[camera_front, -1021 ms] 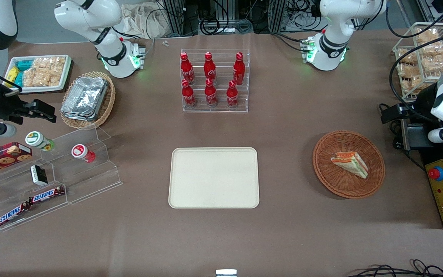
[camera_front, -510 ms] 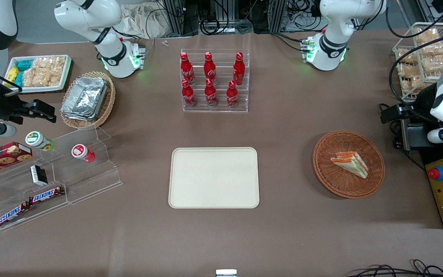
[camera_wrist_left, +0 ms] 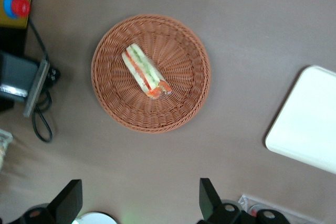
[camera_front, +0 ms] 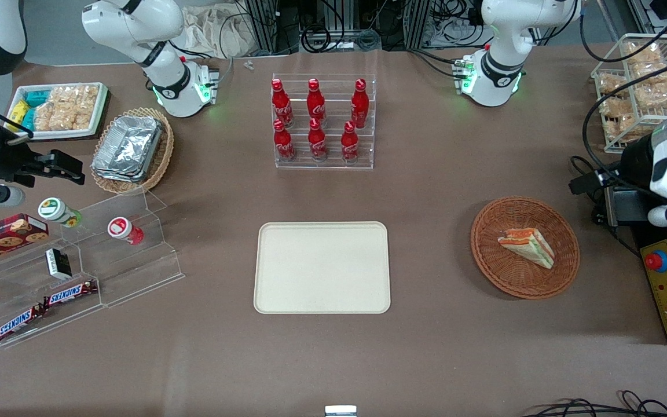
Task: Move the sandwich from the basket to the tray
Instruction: 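Lower the left gripper onto the wrapped sandwich in the basket and grasp it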
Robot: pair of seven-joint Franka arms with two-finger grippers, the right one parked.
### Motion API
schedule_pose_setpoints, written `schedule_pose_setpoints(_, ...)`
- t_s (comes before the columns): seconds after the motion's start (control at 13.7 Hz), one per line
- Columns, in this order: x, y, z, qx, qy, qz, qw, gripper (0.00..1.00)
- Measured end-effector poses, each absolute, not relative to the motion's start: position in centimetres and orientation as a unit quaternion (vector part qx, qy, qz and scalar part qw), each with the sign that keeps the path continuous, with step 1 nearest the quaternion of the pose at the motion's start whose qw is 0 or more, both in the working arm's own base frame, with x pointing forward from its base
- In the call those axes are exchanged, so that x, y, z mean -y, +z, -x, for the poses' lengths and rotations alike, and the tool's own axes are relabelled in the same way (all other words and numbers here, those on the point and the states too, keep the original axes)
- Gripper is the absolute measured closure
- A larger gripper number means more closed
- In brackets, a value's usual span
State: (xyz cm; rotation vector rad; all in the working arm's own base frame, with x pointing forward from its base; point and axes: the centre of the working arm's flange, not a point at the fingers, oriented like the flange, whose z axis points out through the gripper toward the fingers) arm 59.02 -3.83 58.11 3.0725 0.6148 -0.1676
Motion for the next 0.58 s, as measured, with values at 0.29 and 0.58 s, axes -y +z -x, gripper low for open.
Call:
schedule_pose_setpoints(0.29,3.8,51.1,-60.9,-0.279,-0.066,-0.958,-0.006,0.00)
schedule_pose_setpoints(0.58,3.2,41.8,-60.9,-0.352,-0.059,-0.934,-0.012,0.00)
